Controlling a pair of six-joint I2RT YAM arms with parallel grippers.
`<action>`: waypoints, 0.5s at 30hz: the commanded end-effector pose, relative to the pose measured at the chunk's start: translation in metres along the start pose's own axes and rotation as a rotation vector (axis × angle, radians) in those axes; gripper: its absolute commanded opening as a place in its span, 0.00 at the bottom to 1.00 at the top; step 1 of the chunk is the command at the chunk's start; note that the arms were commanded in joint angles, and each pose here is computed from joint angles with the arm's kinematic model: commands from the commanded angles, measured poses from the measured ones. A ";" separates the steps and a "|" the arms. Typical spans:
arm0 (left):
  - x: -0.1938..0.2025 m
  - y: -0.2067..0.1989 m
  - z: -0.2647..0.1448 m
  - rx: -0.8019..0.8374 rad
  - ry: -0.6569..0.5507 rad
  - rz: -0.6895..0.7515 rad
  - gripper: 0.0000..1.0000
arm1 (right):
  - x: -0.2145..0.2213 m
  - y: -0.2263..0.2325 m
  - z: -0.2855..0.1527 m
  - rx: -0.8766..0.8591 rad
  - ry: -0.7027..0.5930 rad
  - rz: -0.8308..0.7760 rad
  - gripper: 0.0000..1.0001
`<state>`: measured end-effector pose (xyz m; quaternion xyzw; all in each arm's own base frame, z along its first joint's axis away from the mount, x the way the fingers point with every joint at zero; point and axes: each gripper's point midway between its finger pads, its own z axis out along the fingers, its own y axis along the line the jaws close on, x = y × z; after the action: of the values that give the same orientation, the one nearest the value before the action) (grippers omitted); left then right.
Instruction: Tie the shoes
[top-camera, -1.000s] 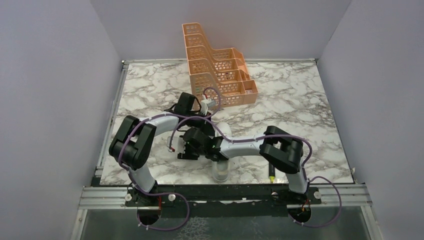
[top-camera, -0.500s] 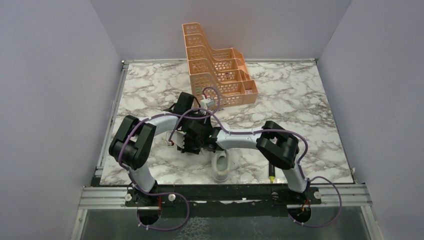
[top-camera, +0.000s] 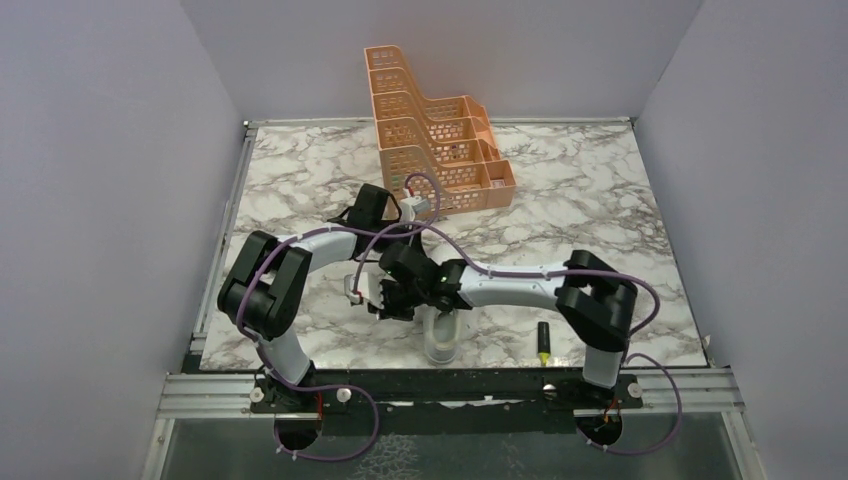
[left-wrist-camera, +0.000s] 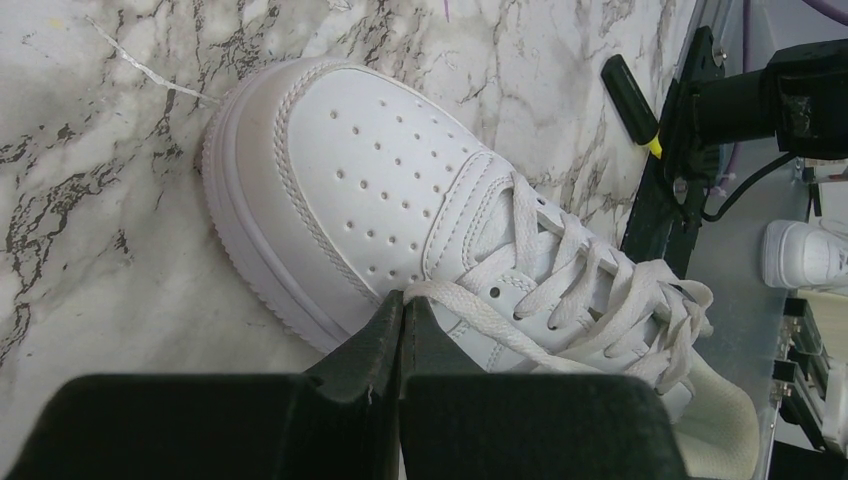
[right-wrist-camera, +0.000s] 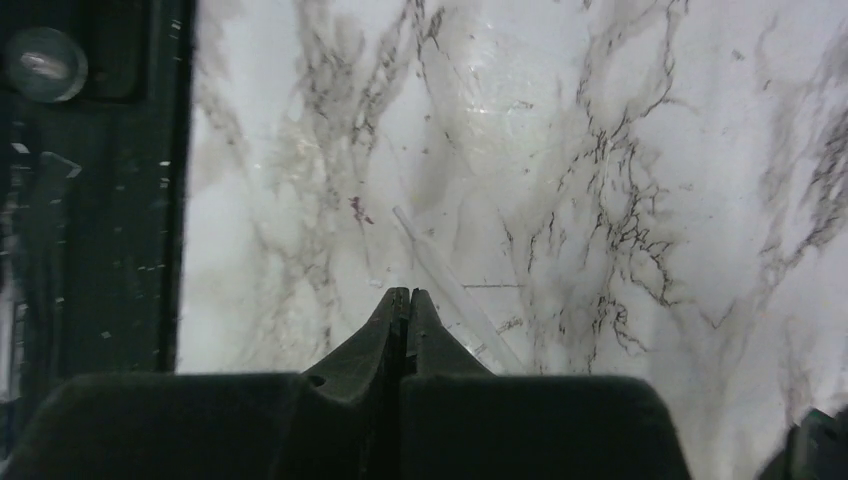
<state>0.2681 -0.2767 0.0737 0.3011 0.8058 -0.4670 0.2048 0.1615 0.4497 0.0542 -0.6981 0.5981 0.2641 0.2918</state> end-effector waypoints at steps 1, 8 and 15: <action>-0.010 0.001 0.002 -0.022 -0.019 0.031 0.00 | -0.033 0.014 -0.032 -0.019 -0.111 -0.029 0.01; -0.013 0.001 0.004 -0.016 -0.021 0.012 0.00 | -0.025 0.018 -0.043 -0.030 -0.073 -0.079 0.01; -0.012 0.000 0.003 -0.015 -0.017 0.012 0.00 | 0.003 0.016 -0.028 -0.115 0.096 -0.190 0.54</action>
<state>0.2696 -0.2774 0.0749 0.2900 0.8104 -0.4672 0.2020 0.1526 0.4399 0.0867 -0.7425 0.5472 0.2561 0.2891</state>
